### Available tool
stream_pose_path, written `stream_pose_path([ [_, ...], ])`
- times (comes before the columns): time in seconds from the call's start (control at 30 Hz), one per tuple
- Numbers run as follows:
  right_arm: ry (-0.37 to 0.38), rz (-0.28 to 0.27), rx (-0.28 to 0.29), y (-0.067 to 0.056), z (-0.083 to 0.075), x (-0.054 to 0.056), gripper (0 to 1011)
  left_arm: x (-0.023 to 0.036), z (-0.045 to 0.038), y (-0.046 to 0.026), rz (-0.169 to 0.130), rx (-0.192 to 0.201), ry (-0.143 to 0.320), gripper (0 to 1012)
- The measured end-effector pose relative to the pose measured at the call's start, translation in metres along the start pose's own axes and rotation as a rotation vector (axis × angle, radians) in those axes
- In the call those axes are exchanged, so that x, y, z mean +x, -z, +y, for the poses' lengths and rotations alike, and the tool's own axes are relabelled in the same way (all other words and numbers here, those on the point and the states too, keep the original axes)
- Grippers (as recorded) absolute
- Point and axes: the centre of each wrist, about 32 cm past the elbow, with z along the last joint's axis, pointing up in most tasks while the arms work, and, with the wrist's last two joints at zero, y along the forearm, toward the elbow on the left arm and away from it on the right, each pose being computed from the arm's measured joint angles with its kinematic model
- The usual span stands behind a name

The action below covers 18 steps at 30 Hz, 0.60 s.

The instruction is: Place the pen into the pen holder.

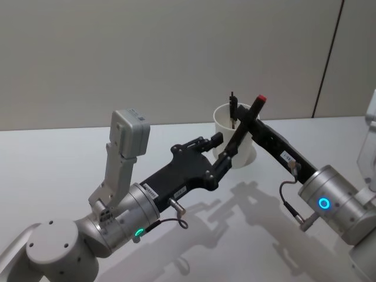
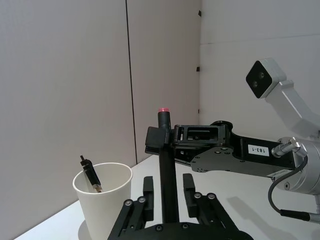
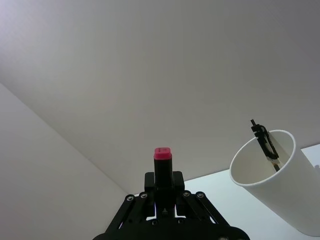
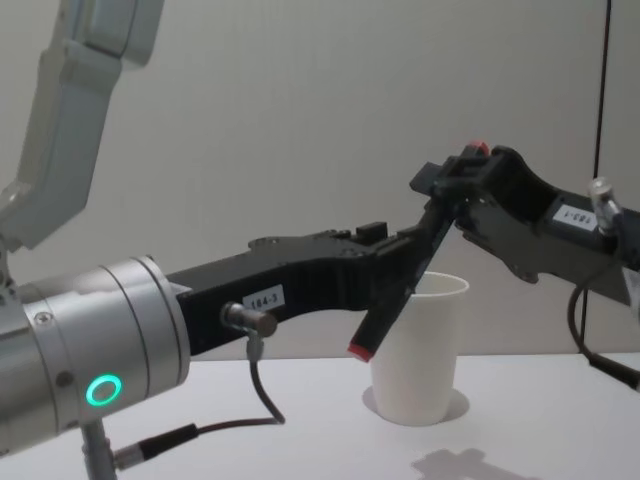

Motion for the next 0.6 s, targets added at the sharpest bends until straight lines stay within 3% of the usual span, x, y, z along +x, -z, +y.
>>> stream_pose_path([
  [0.33,-0.002,0.000,0.000,0.0001,0.0001,-0.0001,206,-0.0002,-0.0001,0.0001,0.000,0.000,0.001,603],
  [0.37,-0.002,0.000,-0.001,0.0002,0.0001,-0.0001,206,-0.0001,-0.0001,0.0001,0.000,0.000,0.001,674],
  [0.6,-0.003,0.001,-0.001,0.0003,0.0002,-0.0003,206,-0.0001,-0.0001,0.0002,0.000,0.001,0.000,893],
])
